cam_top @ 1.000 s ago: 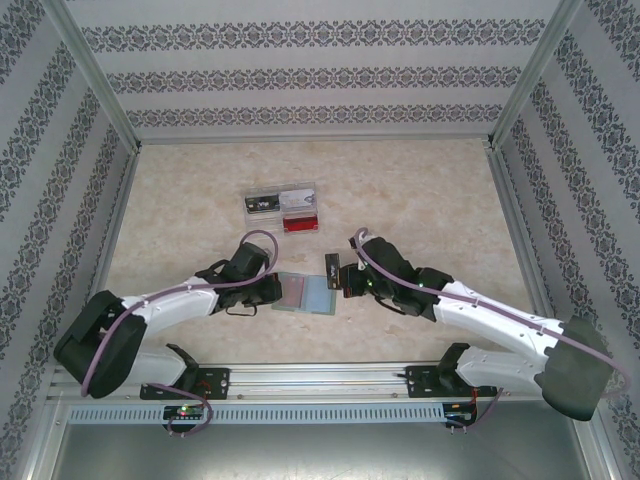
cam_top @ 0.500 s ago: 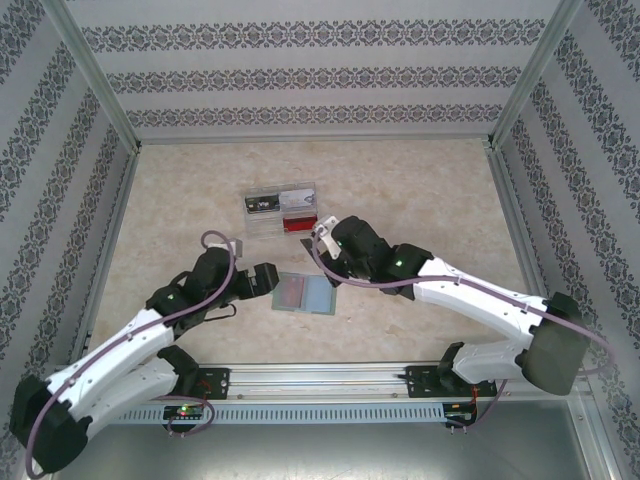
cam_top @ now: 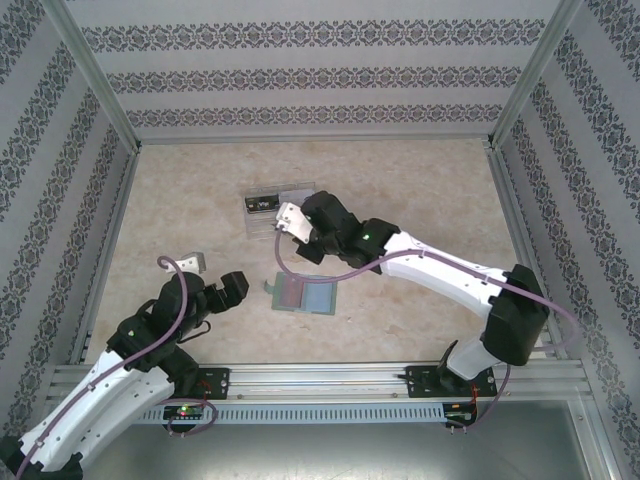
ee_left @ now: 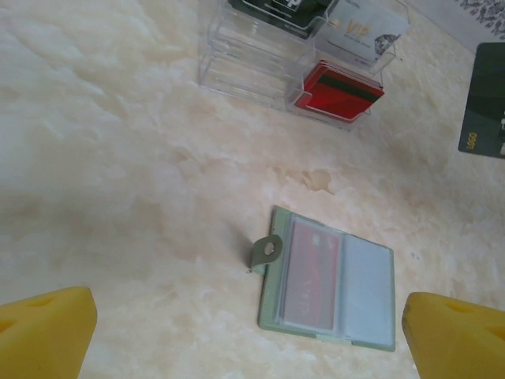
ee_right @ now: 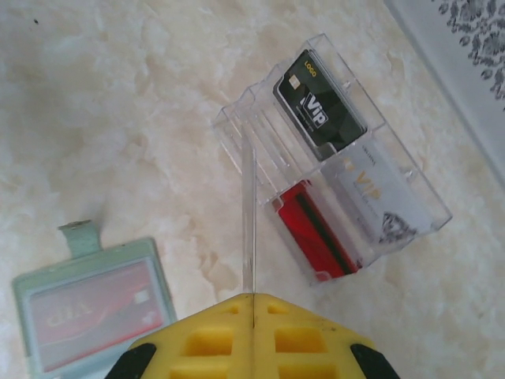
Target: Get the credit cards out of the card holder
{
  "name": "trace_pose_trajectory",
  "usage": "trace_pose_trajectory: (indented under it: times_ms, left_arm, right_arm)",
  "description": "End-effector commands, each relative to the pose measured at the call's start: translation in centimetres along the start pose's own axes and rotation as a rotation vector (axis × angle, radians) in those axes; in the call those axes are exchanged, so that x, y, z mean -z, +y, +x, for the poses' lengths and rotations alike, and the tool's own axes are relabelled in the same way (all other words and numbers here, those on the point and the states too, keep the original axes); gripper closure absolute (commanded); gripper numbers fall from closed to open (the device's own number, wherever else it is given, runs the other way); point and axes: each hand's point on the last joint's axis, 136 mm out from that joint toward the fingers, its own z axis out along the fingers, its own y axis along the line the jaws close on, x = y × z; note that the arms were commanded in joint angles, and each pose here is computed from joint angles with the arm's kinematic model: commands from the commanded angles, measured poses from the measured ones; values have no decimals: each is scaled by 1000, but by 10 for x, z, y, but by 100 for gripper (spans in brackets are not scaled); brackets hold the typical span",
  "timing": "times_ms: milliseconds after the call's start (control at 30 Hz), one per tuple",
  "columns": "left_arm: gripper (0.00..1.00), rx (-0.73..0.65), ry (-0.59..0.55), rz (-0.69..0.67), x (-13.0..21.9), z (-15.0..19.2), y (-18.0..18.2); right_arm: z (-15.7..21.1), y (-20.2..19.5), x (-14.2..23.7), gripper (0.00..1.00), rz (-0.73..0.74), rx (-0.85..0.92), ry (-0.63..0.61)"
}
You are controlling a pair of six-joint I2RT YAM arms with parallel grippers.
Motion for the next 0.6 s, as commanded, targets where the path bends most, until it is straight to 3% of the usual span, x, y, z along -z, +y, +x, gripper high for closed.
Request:
trace_pose_trajectory:
  times_ms: [0,367,567]
  left_arm:
    - [0,6,-9,-75,7,2,19]
    - [0,-4,1,-116,16,2,26]
    - [1,43,-31,-234,23,-1,50]
  right_arm:
    - [-26,-17,-6,100,46,141,-38]
    - [-52,-41,-66,100,49,383,-4]
    - [-53,-57,-98,100,69,446,40]
